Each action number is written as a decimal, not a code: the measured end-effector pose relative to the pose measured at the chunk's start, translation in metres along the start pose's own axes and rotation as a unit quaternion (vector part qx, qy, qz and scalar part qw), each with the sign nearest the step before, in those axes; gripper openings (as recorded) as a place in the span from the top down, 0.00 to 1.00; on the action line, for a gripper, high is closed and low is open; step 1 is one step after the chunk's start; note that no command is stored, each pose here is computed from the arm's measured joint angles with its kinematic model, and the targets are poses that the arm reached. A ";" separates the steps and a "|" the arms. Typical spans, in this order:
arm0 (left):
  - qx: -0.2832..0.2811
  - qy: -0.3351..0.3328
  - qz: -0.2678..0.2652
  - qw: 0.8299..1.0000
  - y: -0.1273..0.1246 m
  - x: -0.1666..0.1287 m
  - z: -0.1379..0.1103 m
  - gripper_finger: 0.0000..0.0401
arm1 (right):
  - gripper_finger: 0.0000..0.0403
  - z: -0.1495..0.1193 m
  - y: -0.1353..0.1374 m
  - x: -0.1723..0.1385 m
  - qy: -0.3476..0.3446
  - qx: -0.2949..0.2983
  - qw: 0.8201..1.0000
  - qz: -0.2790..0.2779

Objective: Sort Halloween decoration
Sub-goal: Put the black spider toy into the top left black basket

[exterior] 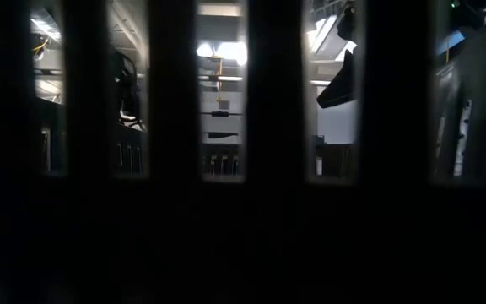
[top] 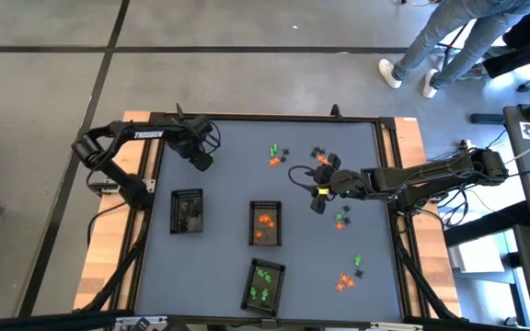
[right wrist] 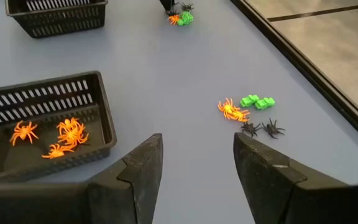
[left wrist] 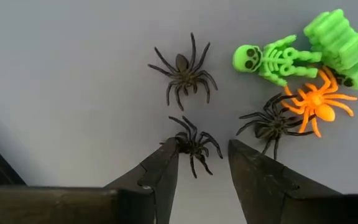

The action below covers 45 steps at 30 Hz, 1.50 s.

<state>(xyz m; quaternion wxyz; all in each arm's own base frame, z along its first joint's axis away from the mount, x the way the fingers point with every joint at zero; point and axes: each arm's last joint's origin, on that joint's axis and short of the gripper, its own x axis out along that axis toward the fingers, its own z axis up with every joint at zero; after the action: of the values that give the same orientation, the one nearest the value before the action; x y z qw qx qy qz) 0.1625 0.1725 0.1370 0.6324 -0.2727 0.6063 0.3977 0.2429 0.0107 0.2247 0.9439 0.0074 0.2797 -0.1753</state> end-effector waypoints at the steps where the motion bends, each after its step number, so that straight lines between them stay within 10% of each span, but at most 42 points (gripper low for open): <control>1: 0.000 0.002 0.001 1.000 0.000 0.001 0.000 0.65 | 0.52 -0.001 0.000 0.000 0.002 0.000 1.000 0.000; 13: 0.005 -0.012 0.007 1.000 0.001 -0.007 -0.003 0.98 | 0.52 0.001 0.000 0.000 -0.010 0.004 1.000 0.002; 32: 0.102 -0.076 -0.195 0.973 -0.036 -0.112 -0.090 1.00 | 0.52 0.003 0.001 0.000 -0.018 0.008 1.000 0.003; 45: 0.190 -0.029 -0.220 0.956 -0.077 -0.126 -0.148 0.85 | 0.52 0.003 0.001 0.000 -0.021 0.009 1.000 0.004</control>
<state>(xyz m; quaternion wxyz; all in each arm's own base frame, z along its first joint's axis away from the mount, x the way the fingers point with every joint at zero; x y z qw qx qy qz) 0.1519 -0.0129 0.2331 0.7616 -0.2626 0.5771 0.1340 0.2450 0.0108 0.2270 0.9501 0.0131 0.2582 -0.1743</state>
